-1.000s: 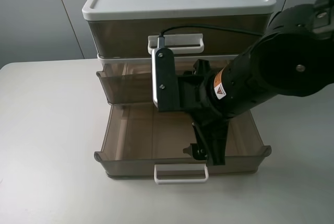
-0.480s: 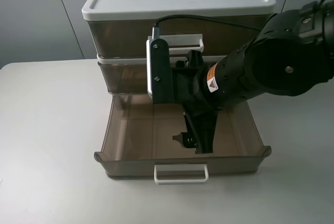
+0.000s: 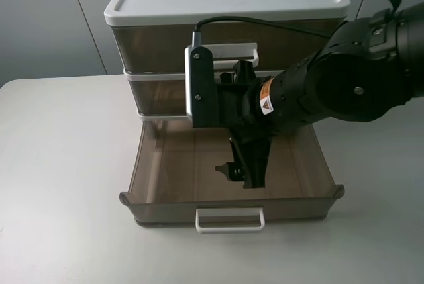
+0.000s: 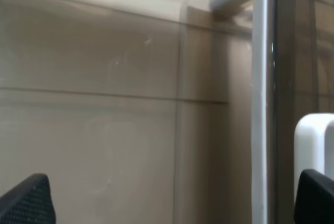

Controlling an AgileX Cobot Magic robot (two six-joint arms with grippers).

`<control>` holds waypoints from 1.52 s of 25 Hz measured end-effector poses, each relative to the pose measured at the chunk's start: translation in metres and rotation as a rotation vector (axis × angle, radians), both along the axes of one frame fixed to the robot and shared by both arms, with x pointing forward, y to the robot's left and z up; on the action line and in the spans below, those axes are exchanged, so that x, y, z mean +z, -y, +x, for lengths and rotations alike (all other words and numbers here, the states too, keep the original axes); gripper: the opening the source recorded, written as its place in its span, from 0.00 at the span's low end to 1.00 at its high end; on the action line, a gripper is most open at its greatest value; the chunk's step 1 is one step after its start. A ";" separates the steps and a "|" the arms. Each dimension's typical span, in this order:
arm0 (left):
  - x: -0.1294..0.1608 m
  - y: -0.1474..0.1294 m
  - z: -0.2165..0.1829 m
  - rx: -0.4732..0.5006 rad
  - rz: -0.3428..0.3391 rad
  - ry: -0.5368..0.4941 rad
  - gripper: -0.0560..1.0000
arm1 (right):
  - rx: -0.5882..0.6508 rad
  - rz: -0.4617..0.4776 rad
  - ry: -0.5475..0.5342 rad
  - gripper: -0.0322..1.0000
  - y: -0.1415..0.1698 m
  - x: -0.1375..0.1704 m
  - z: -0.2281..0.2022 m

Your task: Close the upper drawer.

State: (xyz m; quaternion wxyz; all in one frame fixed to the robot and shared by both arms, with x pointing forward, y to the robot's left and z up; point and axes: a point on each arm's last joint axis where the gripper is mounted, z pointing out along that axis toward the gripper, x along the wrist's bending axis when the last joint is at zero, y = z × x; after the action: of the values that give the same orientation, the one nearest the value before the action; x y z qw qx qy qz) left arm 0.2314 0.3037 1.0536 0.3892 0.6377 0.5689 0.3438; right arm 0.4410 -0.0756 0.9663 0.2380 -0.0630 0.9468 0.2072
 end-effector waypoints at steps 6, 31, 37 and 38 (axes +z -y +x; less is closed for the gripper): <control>0.000 0.000 0.000 0.000 0.000 0.000 0.75 | -0.005 0.002 -0.005 0.71 0.000 0.000 0.000; 0.000 0.000 0.000 0.000 0.000 0.000 0.75 | -0.359 0.369 -0.182 0.71 0.108 0.139 -0.104; 0.000 0.000 0.000 0.000 0.000 0.000 0.75 | -0.480 0.465 -0.255 0.71 0.158 0.138 -0.147; 0.000 0.000 0.000 0.000 0.000 0.000 0.75 | -0.491 0.485 -0.259 0.71 0.167 0.134 -0.155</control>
State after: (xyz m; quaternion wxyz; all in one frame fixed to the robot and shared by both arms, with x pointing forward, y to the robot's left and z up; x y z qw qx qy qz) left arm 0.2314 0.3037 1.0536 0.3892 0.6377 0.5689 0.3438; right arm 0.2858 -0.2424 1.1007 0.1667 0.2512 0.8794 0.3684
